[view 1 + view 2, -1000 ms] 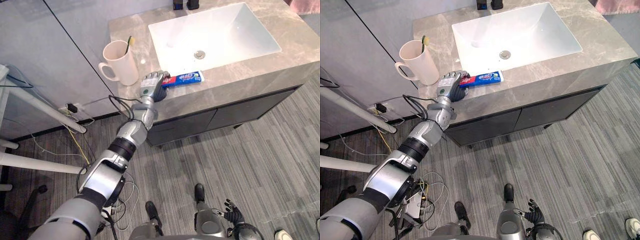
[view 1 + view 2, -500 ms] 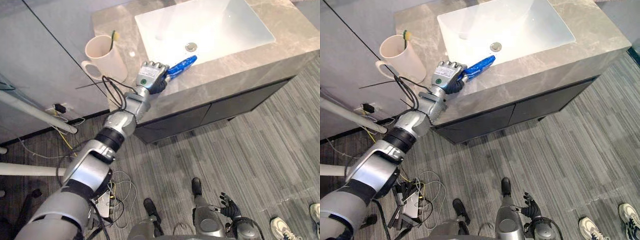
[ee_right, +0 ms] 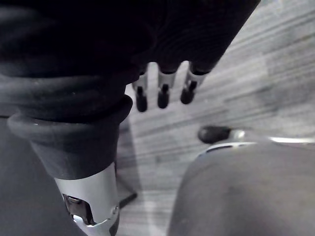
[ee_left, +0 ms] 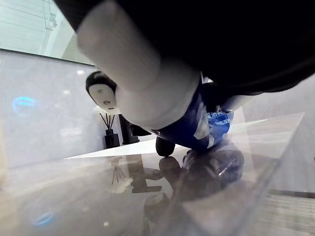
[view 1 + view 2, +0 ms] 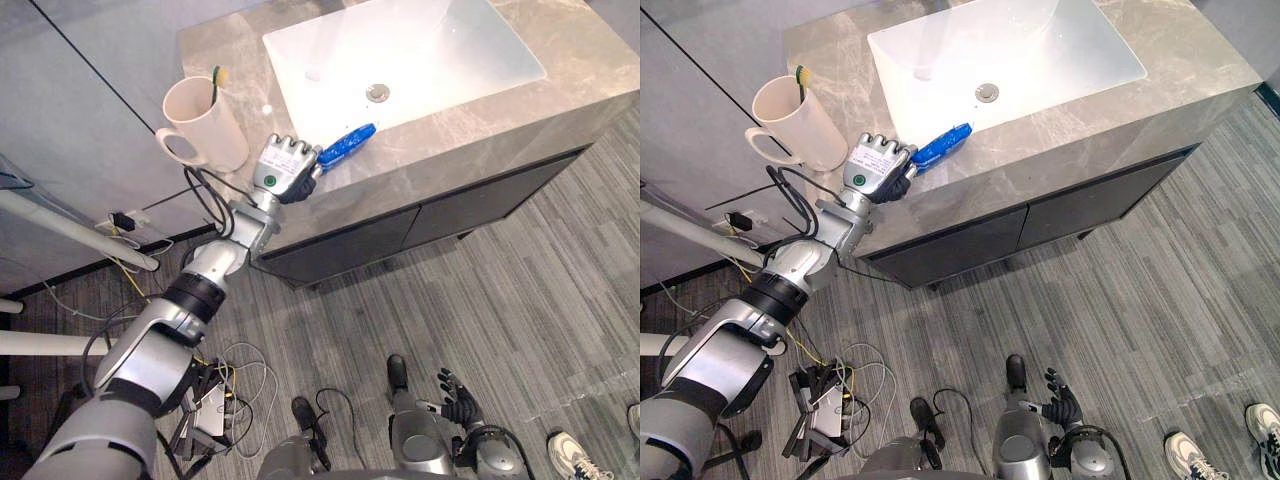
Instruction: Organize washtable
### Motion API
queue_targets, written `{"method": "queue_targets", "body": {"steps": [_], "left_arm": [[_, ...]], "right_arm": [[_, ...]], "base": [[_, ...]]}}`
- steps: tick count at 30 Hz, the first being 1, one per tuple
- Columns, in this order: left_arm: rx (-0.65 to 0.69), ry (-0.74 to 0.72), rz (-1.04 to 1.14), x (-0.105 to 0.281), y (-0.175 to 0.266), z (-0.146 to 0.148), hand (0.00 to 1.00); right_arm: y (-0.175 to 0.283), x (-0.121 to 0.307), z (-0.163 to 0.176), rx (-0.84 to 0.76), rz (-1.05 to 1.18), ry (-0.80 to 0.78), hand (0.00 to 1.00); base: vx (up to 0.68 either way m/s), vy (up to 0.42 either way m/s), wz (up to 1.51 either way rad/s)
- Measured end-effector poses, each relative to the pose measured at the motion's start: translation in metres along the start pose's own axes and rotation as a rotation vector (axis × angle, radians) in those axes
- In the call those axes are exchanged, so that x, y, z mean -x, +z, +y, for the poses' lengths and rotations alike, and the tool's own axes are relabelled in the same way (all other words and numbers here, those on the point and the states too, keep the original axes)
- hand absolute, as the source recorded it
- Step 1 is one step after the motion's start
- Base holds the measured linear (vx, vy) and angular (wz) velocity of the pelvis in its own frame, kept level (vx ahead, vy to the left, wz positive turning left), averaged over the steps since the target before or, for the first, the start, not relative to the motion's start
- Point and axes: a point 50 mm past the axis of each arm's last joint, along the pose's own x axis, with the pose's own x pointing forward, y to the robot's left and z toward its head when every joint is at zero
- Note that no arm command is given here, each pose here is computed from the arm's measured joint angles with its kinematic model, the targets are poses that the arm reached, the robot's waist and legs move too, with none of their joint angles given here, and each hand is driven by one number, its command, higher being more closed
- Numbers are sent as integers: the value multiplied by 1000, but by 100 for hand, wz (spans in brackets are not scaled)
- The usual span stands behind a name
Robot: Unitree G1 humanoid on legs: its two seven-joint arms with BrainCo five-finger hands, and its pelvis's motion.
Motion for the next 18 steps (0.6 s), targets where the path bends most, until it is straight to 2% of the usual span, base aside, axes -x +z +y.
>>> {"method": "queue_targets", "body": {"steps": [6, 13, 16, 18], "left_arm": [[51, -26, 79, 23, -5, -8, 100], [243, 5, 141, 37, 22, -10, 100], [272, 27, 192, 41, 21, -9, 100], [294, 48, 200, 41, 23, -8, 100]], "right_arm": [[22, -2, 17, -93, -104, 24, 0], [54, 9, 37, -258, -255, 35, 0], [87, 17, 38, -360, -398, 70, 0], [114, 31, 36, -494, -532, 150, 0]], "base": [[-6, -4, 0], [-3, -5, 3], [-48, -9, 5], [-57, -10, -2]]}}
